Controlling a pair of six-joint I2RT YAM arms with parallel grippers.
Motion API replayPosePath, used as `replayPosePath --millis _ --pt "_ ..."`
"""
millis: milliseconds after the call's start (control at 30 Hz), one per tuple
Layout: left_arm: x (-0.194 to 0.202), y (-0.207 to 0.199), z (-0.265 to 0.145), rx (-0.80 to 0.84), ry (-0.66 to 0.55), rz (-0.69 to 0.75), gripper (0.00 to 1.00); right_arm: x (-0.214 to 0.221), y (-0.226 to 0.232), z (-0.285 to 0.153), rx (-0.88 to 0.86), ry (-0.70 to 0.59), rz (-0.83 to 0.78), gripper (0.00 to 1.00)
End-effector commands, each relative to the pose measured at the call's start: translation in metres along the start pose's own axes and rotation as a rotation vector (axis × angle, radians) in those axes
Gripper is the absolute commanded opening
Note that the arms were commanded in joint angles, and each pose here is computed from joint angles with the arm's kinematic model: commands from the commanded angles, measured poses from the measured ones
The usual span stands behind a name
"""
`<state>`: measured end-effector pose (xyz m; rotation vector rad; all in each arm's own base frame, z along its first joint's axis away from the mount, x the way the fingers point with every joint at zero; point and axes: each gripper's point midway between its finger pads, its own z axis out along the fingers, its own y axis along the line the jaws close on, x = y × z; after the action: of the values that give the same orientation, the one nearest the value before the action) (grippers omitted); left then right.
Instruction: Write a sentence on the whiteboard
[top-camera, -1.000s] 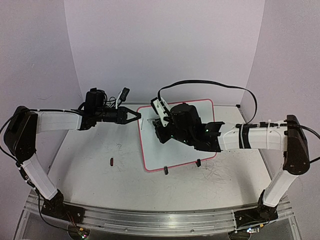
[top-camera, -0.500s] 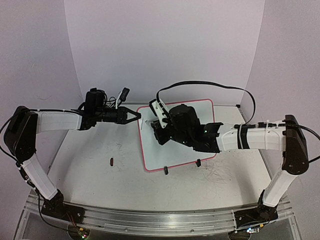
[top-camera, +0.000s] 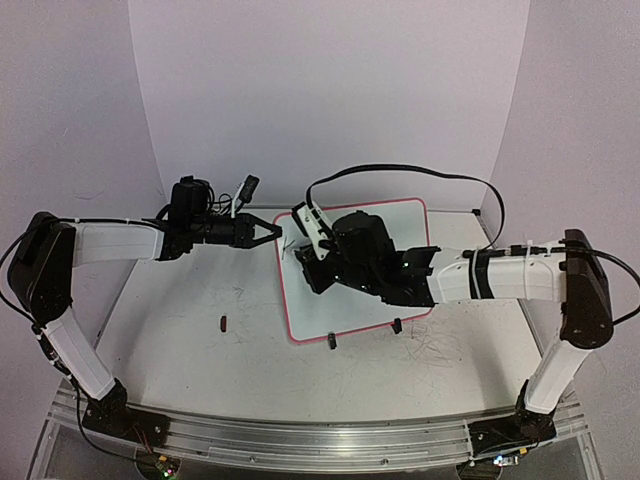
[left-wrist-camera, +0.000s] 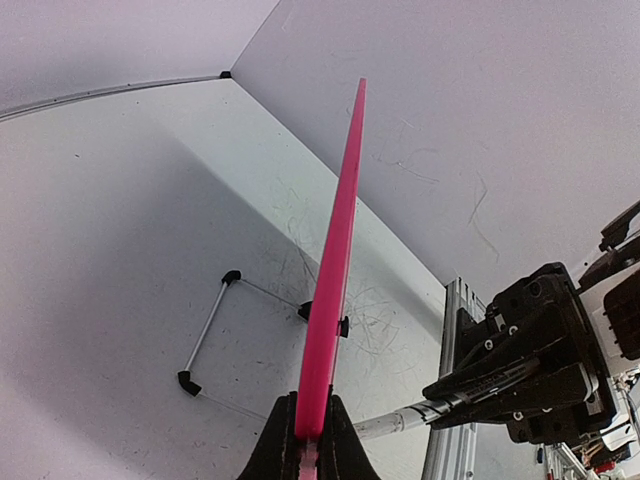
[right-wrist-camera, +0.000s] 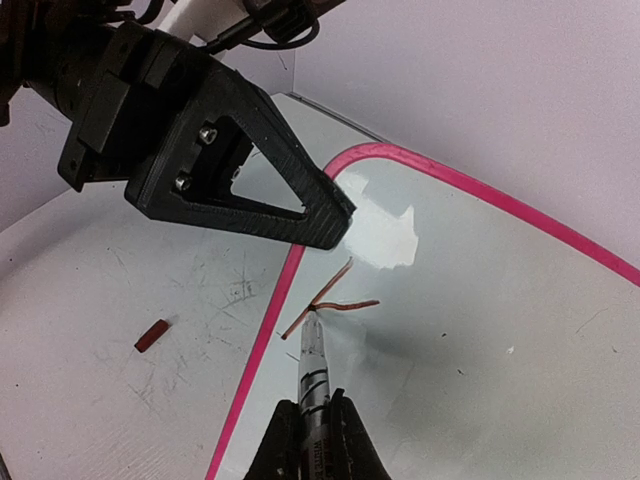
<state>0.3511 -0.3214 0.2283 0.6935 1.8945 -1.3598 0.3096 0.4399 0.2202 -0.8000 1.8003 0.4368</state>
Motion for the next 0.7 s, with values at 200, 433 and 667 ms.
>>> replayPosePath --millis 200,433,667 --pt "-0.016 -0.015 -0.003 0.026 -0.032 0.054 0.00 -0.010 -0.011 -0.002 0.062 -0.021 0.020 0.00" --pt "-0.016 -0.015 -0.003 0.027 -0.031 0.055 0.00 0.001 -0.016 -0.007 0.084 -0.002 0.031 0.00" --pt "-0.016 -0.015 -0.003 0.025 -0.032 0.055 0.00 0.010 -0.020 -0.012 0.099 0.014 0.049 0.00"
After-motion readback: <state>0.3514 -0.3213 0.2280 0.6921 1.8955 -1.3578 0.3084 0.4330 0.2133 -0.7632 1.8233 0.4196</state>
